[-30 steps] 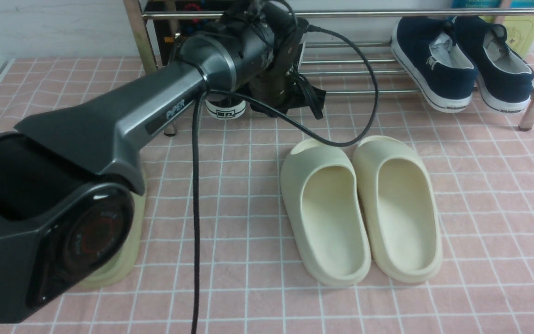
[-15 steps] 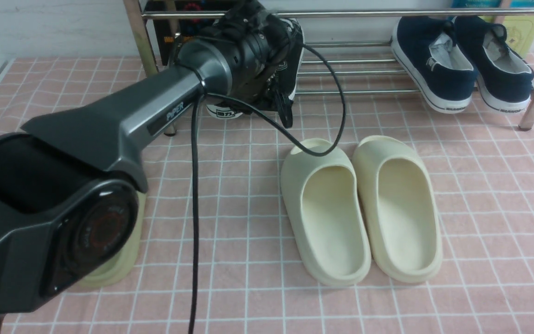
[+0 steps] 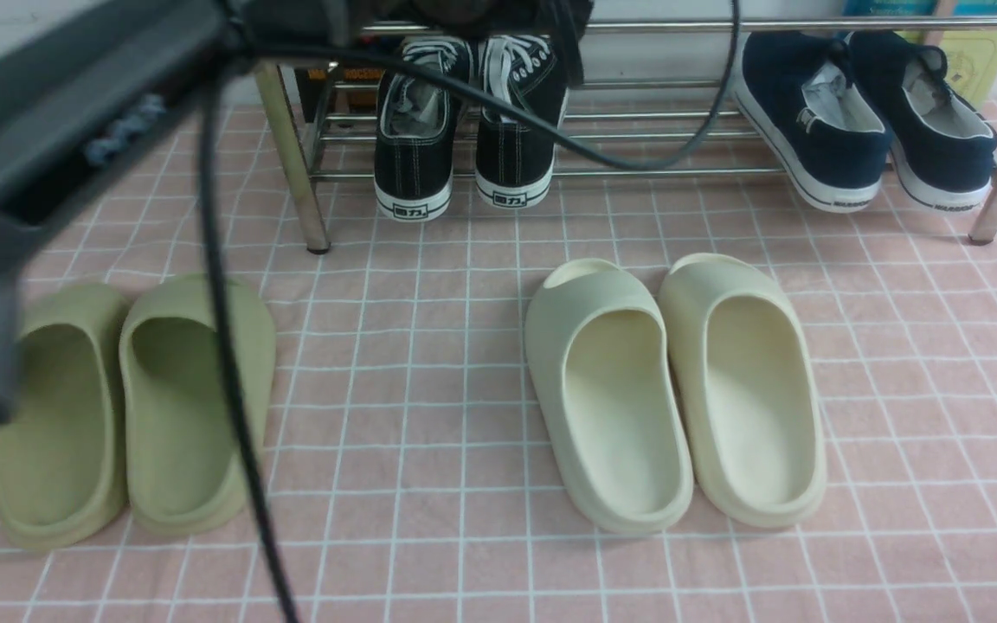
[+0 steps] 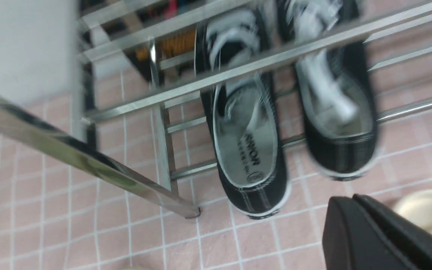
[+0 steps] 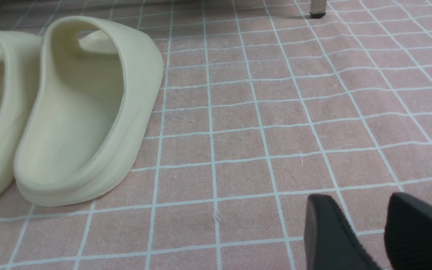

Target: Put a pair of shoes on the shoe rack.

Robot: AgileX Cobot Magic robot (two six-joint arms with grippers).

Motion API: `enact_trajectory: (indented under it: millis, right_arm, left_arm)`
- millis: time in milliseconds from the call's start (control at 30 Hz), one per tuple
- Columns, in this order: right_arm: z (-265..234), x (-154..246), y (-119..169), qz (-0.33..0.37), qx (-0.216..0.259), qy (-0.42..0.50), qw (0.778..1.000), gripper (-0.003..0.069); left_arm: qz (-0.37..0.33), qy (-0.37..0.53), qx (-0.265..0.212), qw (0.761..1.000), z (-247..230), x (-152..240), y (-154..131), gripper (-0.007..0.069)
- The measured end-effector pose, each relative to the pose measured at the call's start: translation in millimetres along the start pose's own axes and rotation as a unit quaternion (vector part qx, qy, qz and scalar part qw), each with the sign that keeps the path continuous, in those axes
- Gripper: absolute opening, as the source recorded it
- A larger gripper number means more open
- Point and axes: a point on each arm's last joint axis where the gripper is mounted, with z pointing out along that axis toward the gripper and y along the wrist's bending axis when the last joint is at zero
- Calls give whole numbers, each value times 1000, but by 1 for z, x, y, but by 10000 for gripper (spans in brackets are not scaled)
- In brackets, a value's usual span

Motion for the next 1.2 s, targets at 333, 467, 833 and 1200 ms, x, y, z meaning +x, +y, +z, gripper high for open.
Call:
enact_trajectory:
  millis: [333,467,833,1200]
  right_arm:
    - [0,0,0,0,0,0,1000,240]
    - [0,0,0,0,0,0,1000,240]
    - [0,0,0,0,0,0,1000,240]
    - [0,0,0,0,0,0,1000,240]
  left_arm:
    - [-84,-117,80,986,-169,59,80,22]
    - [-109,-114,106,982,-169,136,88,22]
    - [-191,-175,186,948,-181,272,107,22]
    - [-200,-196,232,931,-160,348,95,30]
